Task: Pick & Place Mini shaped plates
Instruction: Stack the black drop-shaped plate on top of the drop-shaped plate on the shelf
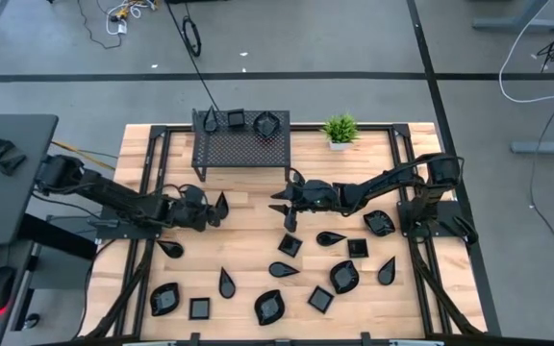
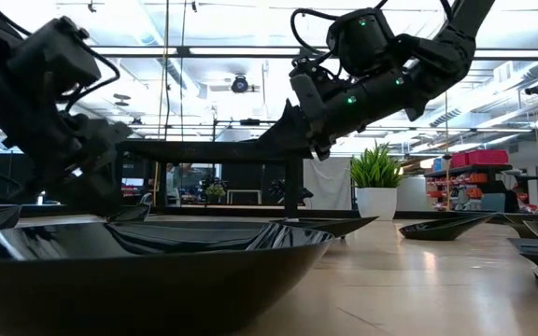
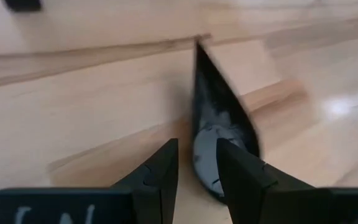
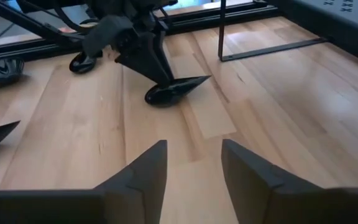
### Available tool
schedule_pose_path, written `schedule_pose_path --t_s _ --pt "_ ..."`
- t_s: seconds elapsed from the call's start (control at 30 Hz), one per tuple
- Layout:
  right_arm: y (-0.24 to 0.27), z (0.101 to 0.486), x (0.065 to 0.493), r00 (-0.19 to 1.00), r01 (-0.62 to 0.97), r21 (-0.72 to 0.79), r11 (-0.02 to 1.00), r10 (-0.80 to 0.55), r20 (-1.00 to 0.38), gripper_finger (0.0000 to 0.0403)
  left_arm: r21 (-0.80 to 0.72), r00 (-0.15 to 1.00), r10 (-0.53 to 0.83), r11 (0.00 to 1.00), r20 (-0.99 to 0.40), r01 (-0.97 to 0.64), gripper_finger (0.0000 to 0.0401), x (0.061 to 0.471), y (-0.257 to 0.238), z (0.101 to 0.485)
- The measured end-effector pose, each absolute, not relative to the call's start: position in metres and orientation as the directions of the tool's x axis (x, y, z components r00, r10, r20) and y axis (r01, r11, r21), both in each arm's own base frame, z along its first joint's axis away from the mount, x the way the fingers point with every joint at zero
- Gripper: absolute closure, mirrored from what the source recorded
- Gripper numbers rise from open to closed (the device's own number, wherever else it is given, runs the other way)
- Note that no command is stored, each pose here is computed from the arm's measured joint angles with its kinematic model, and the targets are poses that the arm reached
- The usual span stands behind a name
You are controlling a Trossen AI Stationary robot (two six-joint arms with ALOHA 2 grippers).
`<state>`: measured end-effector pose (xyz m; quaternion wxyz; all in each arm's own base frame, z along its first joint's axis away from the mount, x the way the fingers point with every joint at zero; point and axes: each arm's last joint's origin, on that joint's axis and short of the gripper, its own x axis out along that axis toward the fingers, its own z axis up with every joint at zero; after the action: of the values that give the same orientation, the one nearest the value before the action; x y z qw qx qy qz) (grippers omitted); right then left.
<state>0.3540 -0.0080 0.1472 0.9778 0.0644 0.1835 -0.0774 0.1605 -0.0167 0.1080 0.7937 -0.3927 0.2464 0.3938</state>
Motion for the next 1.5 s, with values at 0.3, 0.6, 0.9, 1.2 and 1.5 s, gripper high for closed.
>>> schedule_pose_path --t_s 0.3,0.6,0.9,1.2,1.5 --pt "-0.008 0.147 0.354 0.921 0.174 0.096 0.980 -0.128 -0.368 0.0250 -0.416 0.560 0.422 0.388 -0.713 -0.822 0.0287 0.163 -0.015 0.104" --pt "-0.008 0.147 0.354 0.921 0.174 0.095 0.980 -0.128 -0.369 0.0250 -0.424 0.567 0.410 0.391 -0.715 -0.817 0.0370 0.163 -0.016 0.104" --pt "-0.008 0.147 0.354 0.918 0.173 0.088 0.981 -0.128 -0.376 0.0250 -0.437 0.680 0.332 0.568 -0.653 -0.697 0.0393 0.202 -0.024 0.150" --pt "-0.008 0.146 0.354 0.918 0.165 0.069 0.984 -0.128 -0.376 0.0250 -0.096 0.521 0.498 0.653 -0.694 -0.752 0.0396 0.230 0.007 0.260" --pt "-0.008 0.148 0.355 0.924 0.170 0.087 0.982 -0.128 -0.361 0.0250 0.152 0.295 0.696 0.504 -0.654 -0.850 0.0397 0.203 0.115 0.319"
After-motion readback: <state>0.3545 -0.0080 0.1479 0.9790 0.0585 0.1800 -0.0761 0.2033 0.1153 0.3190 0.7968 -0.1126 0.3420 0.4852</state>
